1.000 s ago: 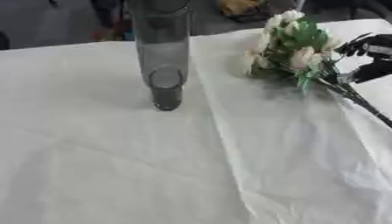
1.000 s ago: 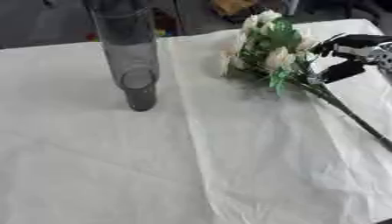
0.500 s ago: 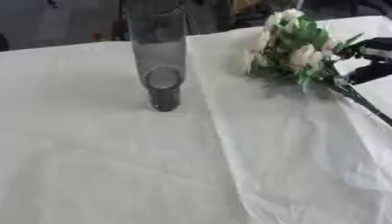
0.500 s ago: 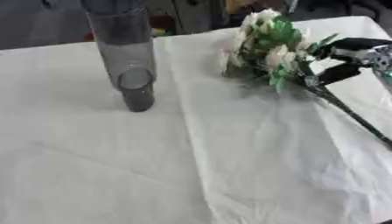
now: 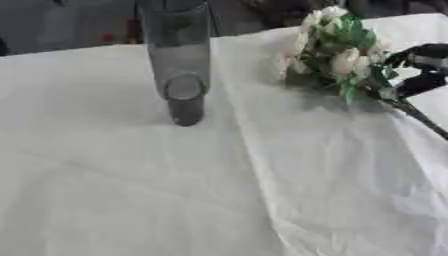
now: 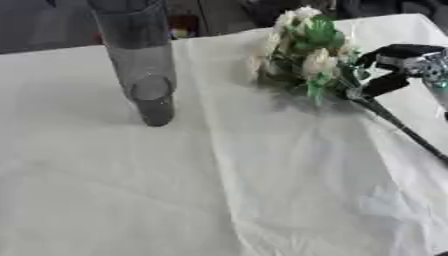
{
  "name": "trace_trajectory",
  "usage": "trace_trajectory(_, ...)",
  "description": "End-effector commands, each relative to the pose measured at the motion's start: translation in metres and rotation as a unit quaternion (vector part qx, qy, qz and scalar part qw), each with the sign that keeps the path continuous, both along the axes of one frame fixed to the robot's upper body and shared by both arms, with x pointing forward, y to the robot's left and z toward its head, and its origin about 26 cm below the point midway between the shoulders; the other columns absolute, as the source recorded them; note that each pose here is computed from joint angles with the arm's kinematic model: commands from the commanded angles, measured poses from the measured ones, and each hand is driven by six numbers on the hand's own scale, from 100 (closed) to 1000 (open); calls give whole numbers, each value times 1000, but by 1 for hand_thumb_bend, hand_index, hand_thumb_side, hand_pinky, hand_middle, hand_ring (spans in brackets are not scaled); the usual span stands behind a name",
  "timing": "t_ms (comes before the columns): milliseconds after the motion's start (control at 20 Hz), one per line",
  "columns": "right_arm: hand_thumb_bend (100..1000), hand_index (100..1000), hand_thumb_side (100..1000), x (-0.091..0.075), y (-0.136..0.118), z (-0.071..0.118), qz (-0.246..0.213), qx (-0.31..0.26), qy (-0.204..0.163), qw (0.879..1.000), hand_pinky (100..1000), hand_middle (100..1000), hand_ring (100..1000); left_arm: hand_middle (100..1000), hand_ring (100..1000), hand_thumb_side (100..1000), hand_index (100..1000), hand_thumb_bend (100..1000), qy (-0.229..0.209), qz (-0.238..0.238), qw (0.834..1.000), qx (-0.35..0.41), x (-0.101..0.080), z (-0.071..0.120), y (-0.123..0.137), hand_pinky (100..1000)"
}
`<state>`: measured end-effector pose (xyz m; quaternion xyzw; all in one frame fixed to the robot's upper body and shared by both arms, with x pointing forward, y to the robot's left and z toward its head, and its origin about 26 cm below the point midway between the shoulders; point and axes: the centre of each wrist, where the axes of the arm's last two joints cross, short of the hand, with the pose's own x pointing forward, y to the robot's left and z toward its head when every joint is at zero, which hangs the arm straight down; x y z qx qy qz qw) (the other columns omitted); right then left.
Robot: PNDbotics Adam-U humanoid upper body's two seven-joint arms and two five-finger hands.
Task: Arrange flowers into the vase.
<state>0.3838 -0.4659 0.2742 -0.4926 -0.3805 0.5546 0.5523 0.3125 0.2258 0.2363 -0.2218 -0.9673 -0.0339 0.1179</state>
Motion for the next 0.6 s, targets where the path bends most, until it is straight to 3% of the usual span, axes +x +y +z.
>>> trace_trajectory(50, 487, 964, 803, -4, -7, 10, -12, -10, -15, 1000, 723, 871, 909, 748, 679, 871, 867, 124, -17, -2, 1000, 5, -2, 8, -2, 761)
trace_trajectory(600, 445, 896, 740, -1, -6, 6, -5, -3, -14, 1000, 693, 799, 866, 745, 679, 872, 866, 122, -19, -3, 1000, 9, -2, 8, -3, 761)
